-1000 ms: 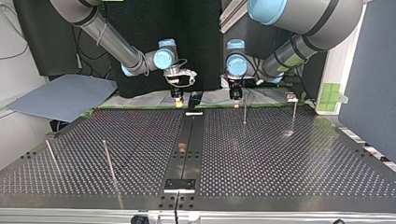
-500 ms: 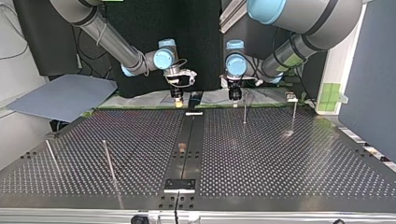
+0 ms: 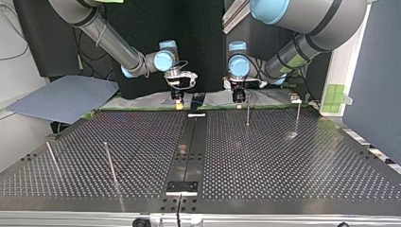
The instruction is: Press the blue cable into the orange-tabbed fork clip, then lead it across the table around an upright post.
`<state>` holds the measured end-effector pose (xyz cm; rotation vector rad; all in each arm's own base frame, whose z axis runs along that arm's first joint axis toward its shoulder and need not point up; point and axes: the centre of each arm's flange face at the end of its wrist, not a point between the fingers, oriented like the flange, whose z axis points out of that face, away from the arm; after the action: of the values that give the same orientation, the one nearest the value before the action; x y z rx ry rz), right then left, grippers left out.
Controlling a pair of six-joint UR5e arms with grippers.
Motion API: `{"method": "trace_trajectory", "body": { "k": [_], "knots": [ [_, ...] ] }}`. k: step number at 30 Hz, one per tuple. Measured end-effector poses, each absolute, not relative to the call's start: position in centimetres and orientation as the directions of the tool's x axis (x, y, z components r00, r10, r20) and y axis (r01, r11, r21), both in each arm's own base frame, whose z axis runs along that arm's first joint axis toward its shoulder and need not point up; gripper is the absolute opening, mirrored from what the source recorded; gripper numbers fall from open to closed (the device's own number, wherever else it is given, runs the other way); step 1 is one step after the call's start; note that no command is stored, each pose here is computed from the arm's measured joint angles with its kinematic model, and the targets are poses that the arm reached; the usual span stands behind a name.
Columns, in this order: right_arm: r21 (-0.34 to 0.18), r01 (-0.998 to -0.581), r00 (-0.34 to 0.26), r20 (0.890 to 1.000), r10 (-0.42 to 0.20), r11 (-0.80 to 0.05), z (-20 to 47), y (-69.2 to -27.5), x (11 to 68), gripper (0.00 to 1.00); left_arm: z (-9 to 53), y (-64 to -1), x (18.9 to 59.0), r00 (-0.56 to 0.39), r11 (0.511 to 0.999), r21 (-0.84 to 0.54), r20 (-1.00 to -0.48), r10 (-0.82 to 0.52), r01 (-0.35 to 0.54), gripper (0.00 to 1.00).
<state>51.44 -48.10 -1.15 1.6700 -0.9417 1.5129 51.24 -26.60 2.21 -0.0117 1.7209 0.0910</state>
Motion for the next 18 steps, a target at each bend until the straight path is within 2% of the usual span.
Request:
{"method": "trace_trajectory", "body": {
  "k": [6,18],
  "knots": [
    [0.021,-0.87,0.054,0.997,-0.053,-0.493,-0.1,-49.1,51.5,0.0,3.8,-27.0,51.7,-0.14,0.997,0.055,-0.989,0.046,-0.059,0.0],
    [0.009,-0.871,0.034,0.999,-0.041,-0.492,6.3,-49.9,52.1,0.0,9.0,-28.8,50.8,-0.132,0.999,0.045,-0.99,0.041,-0.029,0.0]
  ]
}}
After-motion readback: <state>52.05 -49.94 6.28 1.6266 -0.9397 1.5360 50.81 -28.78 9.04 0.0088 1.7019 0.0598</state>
